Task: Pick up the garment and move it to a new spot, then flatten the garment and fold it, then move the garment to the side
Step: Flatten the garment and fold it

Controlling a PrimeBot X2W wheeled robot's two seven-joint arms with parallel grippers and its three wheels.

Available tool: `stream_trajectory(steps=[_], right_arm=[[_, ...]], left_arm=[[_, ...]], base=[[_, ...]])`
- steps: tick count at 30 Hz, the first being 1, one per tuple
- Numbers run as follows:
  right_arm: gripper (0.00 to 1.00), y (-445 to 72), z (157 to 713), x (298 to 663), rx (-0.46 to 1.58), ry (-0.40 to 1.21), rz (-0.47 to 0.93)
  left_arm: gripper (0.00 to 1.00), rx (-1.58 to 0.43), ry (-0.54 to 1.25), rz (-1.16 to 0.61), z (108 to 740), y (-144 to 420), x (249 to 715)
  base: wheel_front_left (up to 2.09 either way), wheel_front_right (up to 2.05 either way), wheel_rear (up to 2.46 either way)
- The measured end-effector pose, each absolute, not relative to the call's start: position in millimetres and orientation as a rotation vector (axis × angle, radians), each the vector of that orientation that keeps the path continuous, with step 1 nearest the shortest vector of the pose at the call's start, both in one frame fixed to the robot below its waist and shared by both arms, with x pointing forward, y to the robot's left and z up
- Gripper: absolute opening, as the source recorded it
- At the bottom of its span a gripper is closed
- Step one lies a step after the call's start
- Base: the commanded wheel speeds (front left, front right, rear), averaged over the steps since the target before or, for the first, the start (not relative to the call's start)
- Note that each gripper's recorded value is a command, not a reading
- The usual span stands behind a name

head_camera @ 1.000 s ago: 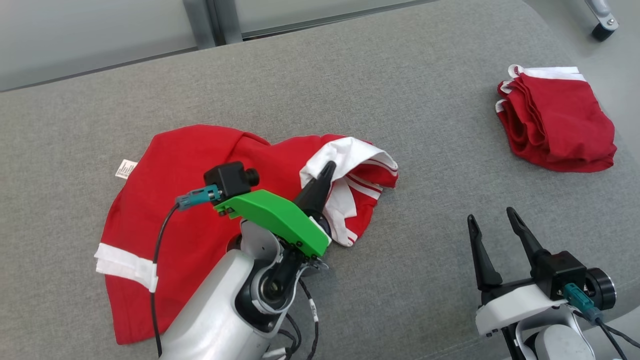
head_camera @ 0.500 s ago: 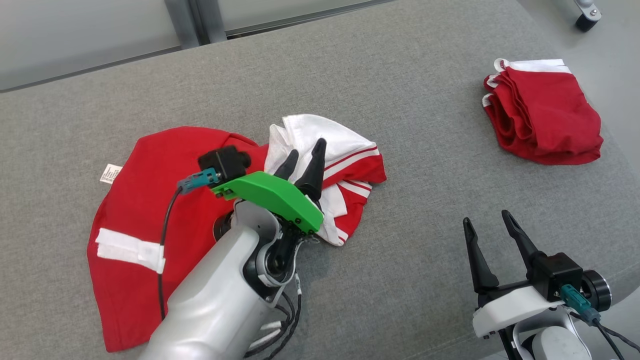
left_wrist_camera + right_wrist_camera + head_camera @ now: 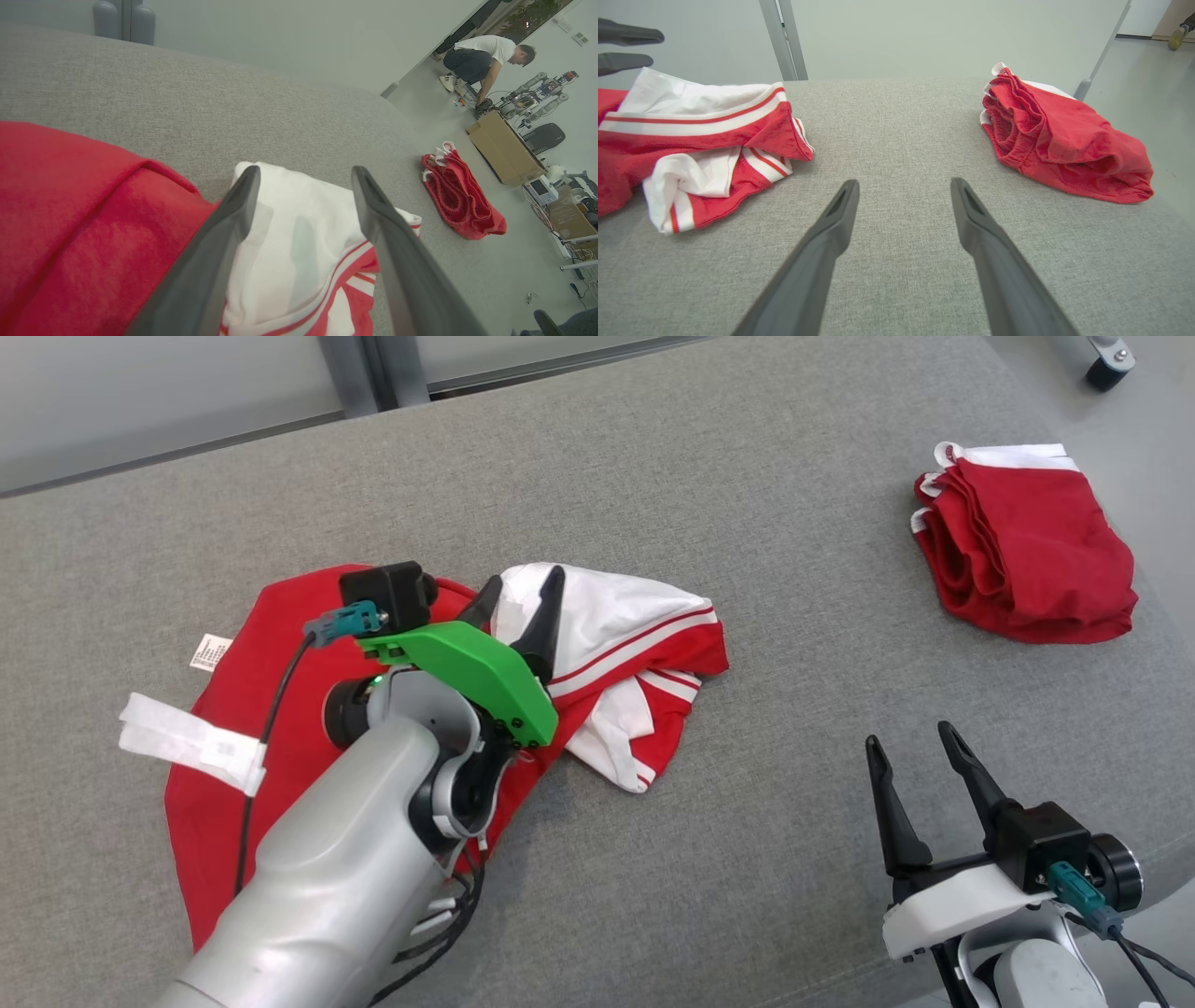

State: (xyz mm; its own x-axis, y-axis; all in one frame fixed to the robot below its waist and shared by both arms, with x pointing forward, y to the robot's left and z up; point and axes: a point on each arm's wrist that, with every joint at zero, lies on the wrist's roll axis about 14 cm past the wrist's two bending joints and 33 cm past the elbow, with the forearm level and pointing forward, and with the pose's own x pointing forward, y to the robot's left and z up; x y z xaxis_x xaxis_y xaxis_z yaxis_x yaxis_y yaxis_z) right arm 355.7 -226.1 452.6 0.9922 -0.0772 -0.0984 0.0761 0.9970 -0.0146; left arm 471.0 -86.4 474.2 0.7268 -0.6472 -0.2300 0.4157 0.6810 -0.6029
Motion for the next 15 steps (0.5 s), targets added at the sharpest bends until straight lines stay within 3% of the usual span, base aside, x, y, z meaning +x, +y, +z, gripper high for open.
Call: stream_trajectory(steps=[15], right_arm=[[1.0,-229.1,449.4,353.0,-0.012,0.111,-0.087]], left_arm=[[1.0,-0.362,0.586,-0.606,428.3,-63.6,469.7]], base=[[0.0,0.0,0.0]])
